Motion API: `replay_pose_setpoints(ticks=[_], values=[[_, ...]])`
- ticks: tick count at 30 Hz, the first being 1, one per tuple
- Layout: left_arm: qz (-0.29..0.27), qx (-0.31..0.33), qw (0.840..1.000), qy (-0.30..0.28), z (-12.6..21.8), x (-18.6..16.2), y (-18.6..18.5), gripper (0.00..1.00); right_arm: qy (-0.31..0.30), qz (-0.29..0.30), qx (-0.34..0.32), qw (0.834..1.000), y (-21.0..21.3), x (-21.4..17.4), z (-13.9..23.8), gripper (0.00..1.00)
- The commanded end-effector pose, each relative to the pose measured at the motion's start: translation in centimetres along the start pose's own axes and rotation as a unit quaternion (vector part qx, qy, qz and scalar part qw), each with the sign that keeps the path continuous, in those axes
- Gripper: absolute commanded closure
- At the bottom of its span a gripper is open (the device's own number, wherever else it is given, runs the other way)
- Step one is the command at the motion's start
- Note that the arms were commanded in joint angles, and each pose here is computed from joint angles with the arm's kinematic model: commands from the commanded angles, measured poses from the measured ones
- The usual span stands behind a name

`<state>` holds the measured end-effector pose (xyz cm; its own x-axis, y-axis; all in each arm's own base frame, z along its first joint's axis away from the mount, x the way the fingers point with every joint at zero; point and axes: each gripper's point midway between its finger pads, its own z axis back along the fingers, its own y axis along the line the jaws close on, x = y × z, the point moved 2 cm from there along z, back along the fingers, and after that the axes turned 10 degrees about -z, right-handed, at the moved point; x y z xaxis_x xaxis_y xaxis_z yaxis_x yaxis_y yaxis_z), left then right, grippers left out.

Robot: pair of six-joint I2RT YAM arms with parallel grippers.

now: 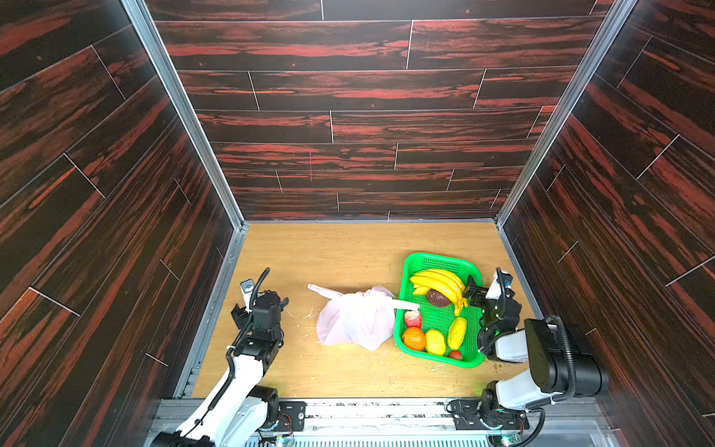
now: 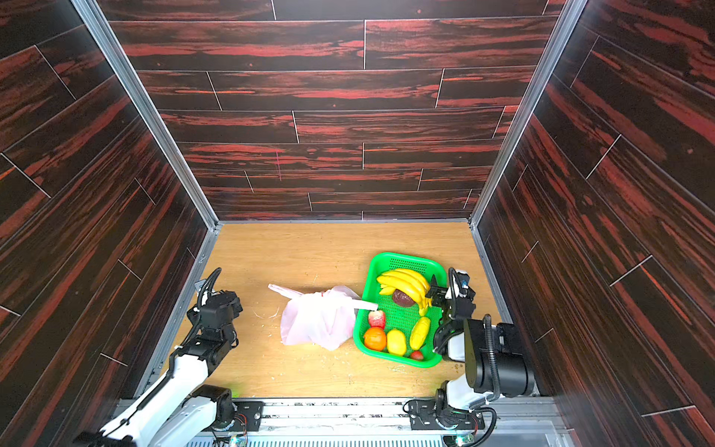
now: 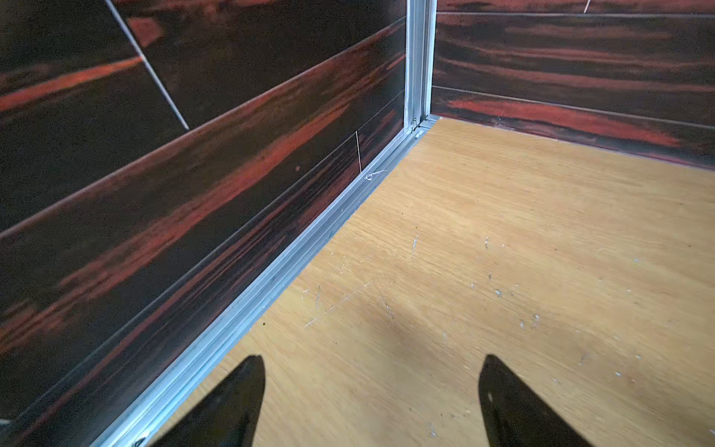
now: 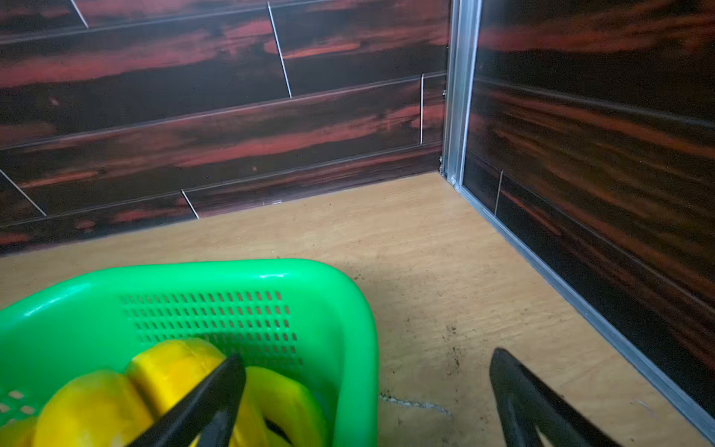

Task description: Place the fake fruits into the plastic bag and tie a complex knot

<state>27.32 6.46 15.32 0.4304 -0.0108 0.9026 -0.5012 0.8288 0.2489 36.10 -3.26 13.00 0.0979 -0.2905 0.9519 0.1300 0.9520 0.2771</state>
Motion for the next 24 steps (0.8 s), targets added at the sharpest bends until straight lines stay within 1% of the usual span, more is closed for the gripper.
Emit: replay_pose_setpoints(ticks=[1,5,7,9,12,13,15,19,24], values=[[0.001,0.012,1.000,-0.020,-1.0,0.3,0.2,0.11,0.034,0.006,-0.003,0.999,-0.1,-1.1,-0.9,0.01],[0.013,-0.005,0.999,-0.040,-2.6,0.5,-0.4,0.10,0.033,0.008,-0.004,0.999,-0.1,-1.1,-1.0,0.01],[0.002,-0.029,0.998,-0.054,-3.4,0.7,-1.4,0.10,0.033,0.009,-0.004,0.999,-0.1,-1.1,-0.9,0.01],[-0.011,-0.040,0.998,-0.056,-4.1,0.7,-2.1,0.10,0.033,0.009,-0.004,0.999,-0.1,-1.1,-0.9,0.01],[-0.011,-0.070,0.994,-0.081,-4.6,1.1,-3.2,0.10,0.032,0.010,-0.004,0.999,0.0,-1.0,-0.9,0.01],[-0.012,-0.077,0.994,-0.083,-4.8,1.2,-3.5,0.10,0.032,0.010,-0.004,0.999,0.0,-1.1,-0.9,0.01],[-0.025,-0.096,0.993,-0.069,-5.1,1.2,-4.1,0.09,0.032,0.010,-0.005,0.999,-0.1,-1.1,-0.9,0.01],[-0.019,-0.114,0.991,-0.074,-5.0,1.1,-4.0,0.08,0.032,0.011,-0.004,0.999,0.0,-1.0,-1.0,0.01],[0.000,-0.122,0.989,-0.086,-4.9,1.0,-3.2,0.07,0.031,0.011,-0.005,0.999,0.0,-1.0,-1.0,0.01]])
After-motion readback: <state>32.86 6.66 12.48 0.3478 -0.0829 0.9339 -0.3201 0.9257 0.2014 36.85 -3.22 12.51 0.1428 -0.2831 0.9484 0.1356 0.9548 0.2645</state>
